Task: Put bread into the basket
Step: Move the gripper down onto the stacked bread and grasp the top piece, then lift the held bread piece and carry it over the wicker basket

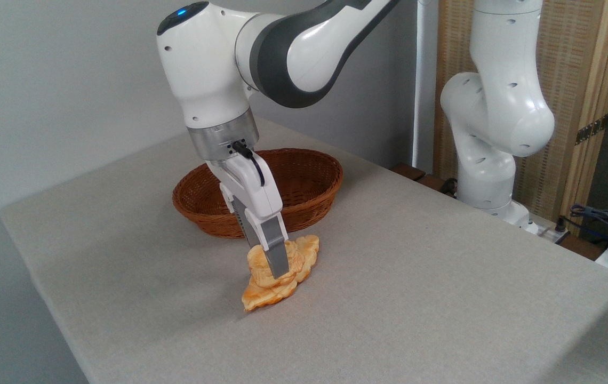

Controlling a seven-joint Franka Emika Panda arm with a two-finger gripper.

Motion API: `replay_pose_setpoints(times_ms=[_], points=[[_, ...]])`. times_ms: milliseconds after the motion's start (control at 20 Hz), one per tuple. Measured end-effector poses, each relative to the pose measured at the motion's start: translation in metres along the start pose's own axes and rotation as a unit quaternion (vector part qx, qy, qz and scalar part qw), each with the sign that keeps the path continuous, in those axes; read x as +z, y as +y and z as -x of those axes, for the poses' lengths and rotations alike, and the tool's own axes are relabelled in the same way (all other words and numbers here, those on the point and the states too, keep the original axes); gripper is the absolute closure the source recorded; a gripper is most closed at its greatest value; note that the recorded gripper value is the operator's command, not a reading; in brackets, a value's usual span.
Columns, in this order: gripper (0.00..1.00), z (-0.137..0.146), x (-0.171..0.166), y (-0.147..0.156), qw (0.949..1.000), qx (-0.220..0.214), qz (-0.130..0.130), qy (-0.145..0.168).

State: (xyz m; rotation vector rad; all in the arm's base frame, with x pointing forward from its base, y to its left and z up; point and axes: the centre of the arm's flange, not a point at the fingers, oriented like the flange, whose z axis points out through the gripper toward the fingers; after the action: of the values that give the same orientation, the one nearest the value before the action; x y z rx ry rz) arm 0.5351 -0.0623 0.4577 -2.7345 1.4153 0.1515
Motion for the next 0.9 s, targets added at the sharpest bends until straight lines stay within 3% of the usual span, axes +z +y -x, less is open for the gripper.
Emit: replay_pose_setpoints(times_ms=[300, 550, 750, 900], points=[[0.44, 0.001, -0.003, 0.000, 1.0000, 0.000, -0.002, 0.003], [0.40, -0.003, -0.038, 0.007, 0.9993, 0.007, -0.025, 0.027], [0.40, -0.034, -0.058, 0.047, 0.9987, -0.002, -0.033, 0.038], [0.35, -0.064, -0.062, 0.085, 0.9983, -0.013, -0.012, 0.056]])
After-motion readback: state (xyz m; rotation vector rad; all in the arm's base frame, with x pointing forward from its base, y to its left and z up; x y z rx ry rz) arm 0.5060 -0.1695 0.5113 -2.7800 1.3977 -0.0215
